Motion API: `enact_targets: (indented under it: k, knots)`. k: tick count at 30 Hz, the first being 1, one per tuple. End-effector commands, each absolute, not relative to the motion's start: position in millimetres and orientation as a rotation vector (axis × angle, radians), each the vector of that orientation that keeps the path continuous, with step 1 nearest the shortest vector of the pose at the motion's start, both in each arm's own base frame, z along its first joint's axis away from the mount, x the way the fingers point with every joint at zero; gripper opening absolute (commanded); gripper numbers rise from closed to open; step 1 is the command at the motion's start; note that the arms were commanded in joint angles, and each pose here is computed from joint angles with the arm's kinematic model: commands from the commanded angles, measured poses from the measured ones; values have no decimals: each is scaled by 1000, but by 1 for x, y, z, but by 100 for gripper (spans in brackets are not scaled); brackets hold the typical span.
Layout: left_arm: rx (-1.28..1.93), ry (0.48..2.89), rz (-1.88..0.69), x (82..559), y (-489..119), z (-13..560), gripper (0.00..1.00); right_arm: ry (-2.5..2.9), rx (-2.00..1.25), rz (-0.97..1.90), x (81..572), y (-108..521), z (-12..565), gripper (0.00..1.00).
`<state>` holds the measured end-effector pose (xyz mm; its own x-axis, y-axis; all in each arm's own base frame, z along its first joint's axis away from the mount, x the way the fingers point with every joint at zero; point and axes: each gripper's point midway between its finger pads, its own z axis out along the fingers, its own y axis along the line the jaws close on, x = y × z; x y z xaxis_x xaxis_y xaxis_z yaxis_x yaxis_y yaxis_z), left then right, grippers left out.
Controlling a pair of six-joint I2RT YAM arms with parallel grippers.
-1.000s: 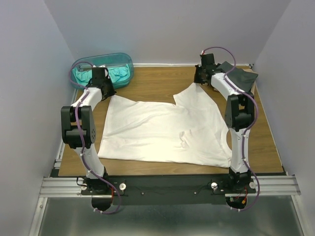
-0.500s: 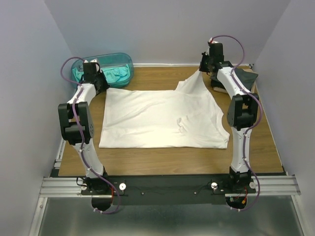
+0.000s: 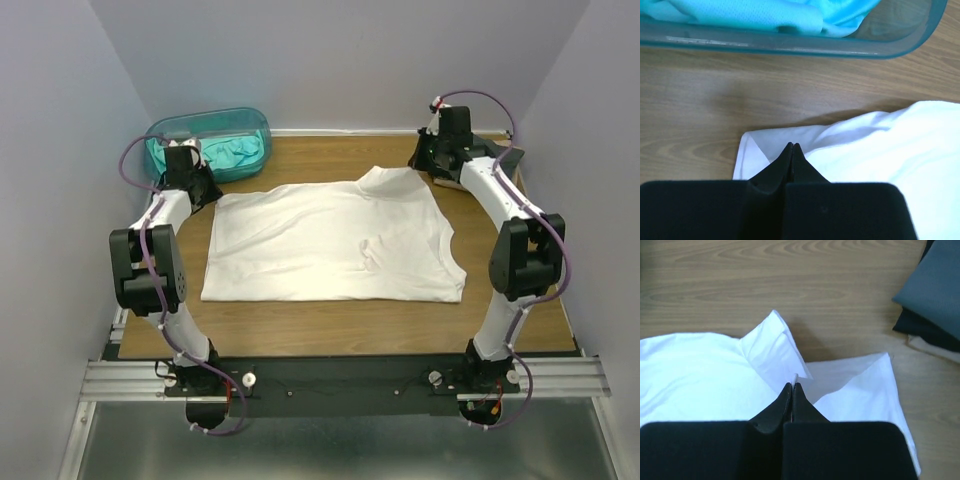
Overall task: Fold and stack the t-shirts
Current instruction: Fold the tshirt
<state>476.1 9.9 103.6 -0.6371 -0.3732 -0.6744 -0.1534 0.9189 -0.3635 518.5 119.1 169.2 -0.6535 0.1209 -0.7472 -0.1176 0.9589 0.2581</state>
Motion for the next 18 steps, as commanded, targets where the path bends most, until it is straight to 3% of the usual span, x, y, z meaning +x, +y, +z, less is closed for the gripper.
enact_targets:
  k: [1, 9, 18]
  knots:
    - [-382, 2199, -341, 468, 14, 131, 0, 2280, -32, 402, 484, 126, 170, 0]
    - [-468, 2177, -280, 434, 25, 143, 0, 2376, -9, 400, 425, 119, 139, 0]
    - [-568, 2243, -216, 384, 38, 113, 0, 2385, 45, 410, 382, 112, 144, 0]
